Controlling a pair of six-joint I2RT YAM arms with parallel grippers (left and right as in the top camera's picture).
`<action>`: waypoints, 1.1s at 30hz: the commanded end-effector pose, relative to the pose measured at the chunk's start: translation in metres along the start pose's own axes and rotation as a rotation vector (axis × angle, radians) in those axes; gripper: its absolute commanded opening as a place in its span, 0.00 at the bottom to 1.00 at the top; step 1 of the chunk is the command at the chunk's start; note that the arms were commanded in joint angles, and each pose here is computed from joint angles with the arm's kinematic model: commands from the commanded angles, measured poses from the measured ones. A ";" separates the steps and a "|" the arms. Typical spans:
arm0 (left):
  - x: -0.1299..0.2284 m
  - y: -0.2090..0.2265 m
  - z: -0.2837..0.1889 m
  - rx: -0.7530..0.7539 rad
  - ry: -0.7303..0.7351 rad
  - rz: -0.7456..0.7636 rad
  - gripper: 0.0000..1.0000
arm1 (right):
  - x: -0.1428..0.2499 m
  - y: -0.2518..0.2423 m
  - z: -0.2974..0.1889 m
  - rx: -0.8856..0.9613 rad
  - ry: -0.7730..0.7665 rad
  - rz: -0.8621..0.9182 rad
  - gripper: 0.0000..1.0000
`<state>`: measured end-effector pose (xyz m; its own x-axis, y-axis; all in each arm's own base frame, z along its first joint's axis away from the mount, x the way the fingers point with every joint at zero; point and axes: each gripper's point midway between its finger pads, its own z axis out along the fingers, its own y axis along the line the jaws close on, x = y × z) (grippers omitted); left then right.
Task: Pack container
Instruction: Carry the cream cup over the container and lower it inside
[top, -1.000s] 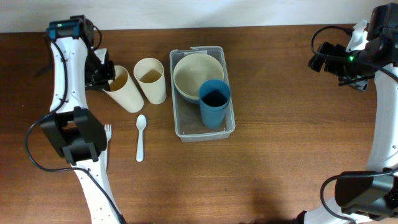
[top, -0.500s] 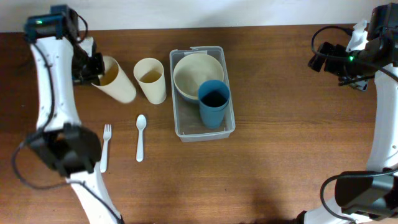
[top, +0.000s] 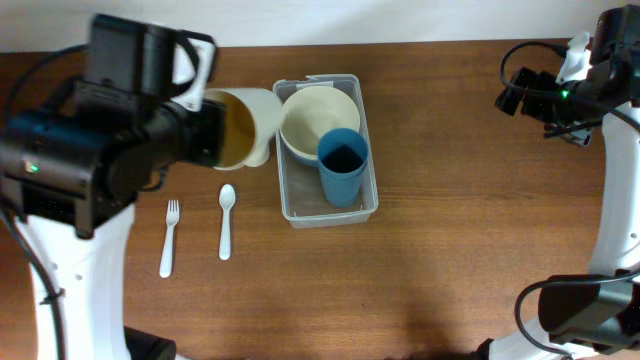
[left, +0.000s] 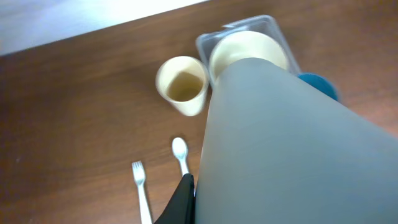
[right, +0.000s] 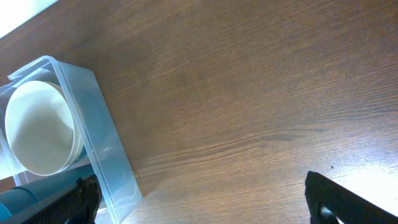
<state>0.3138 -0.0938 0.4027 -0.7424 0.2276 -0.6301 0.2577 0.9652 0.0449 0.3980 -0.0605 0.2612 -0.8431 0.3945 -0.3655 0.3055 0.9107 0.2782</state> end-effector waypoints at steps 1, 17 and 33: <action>0.005 -0.014 0.018 0.002 0.059 0.021 0.02 | -0.002 0.001 -0.005 -0.004 -0.015 -0.003 0.99; 0.069 -0.041 0.170 0.052 0.365 0.049 0.02 | -0.002 0.001 -0.005 -0.004 -0.015 -0.003 0.99; 0.098 -0.067 0.244 0.060 0.519 0.104 0.01 | -0.002 0.001 -0.005 -0.004 -0.015 -0.003 0.99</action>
<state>0.3758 -0.1546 0.1657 -0.9176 0.3482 -0.1916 0.3467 0.9370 0.0425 0.3980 -0.0605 0.2612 -0.8433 0.3938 -0.3657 0.3048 0.9110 0.2779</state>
